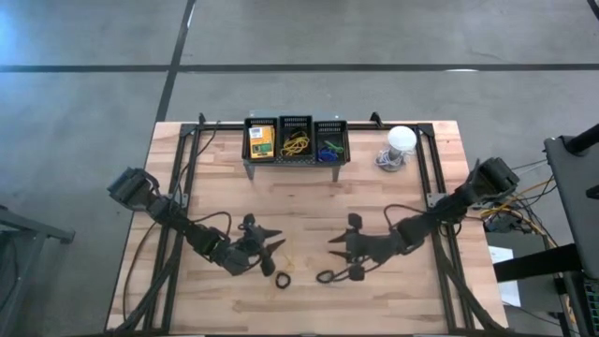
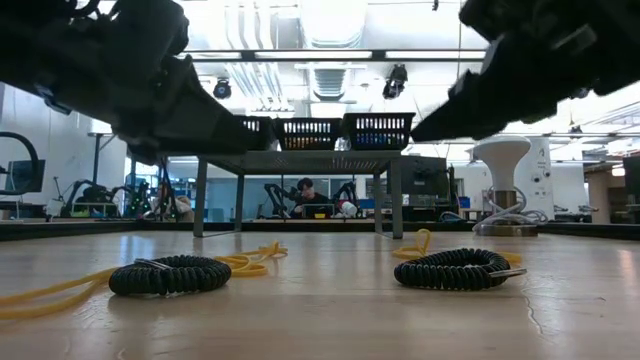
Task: Pick & Place Office Desk Supplies
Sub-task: Put the yellow rubber band into the middle black basket
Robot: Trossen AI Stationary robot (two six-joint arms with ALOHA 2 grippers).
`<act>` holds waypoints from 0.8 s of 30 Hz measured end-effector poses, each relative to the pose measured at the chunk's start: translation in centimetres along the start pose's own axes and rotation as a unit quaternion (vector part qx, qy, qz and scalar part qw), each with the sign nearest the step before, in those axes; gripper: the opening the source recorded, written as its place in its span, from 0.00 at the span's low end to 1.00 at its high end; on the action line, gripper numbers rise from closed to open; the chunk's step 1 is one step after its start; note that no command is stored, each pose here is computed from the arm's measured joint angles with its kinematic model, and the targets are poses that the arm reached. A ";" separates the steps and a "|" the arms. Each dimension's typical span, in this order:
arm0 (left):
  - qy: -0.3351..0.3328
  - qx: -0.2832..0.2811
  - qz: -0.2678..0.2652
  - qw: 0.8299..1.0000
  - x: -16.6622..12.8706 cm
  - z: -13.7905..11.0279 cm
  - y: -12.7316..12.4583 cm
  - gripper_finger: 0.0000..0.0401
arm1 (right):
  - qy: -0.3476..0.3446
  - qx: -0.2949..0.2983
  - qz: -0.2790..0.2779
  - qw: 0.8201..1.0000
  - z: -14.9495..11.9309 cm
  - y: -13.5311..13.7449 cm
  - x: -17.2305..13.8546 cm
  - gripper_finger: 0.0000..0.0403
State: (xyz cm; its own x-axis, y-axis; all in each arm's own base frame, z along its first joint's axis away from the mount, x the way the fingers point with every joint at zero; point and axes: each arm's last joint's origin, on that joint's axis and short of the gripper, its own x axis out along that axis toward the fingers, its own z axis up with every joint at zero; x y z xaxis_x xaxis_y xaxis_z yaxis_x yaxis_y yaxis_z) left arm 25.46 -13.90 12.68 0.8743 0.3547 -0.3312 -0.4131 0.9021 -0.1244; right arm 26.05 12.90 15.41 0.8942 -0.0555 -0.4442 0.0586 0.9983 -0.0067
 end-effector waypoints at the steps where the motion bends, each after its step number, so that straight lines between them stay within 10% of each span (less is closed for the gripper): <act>1: -0.004 -0.002 0.005 1.000 0.0 0.1 0.0 0.34 | -0.006 0.004 0.001 1.000 -0.4 -0.2 -0.1 0.31; 10: 0.010 -0.077 0.023 0.997 1.4 0.4 1.3 0.34 | -0.006 0.007 -0.002 1.000 -1.9 -1.1 -0.3 0.32; 24: 0.097 0.071 -0.066 0.990 3.1 -1.4 -0.6 0.34 | 0.004 0.013 -0.018 1.000 -3.3 -1.1 2.0 0.31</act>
State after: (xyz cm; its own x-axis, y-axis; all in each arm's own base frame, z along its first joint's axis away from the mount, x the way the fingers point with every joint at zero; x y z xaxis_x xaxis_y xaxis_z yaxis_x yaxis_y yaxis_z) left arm 28.03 -13.75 10.41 0.8473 0.1890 -0.4963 -0.2453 0.9681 -0.0502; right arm 26.34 11.71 11.57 0.8879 -0.0903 -0.4511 0.1015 0.9948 0.0007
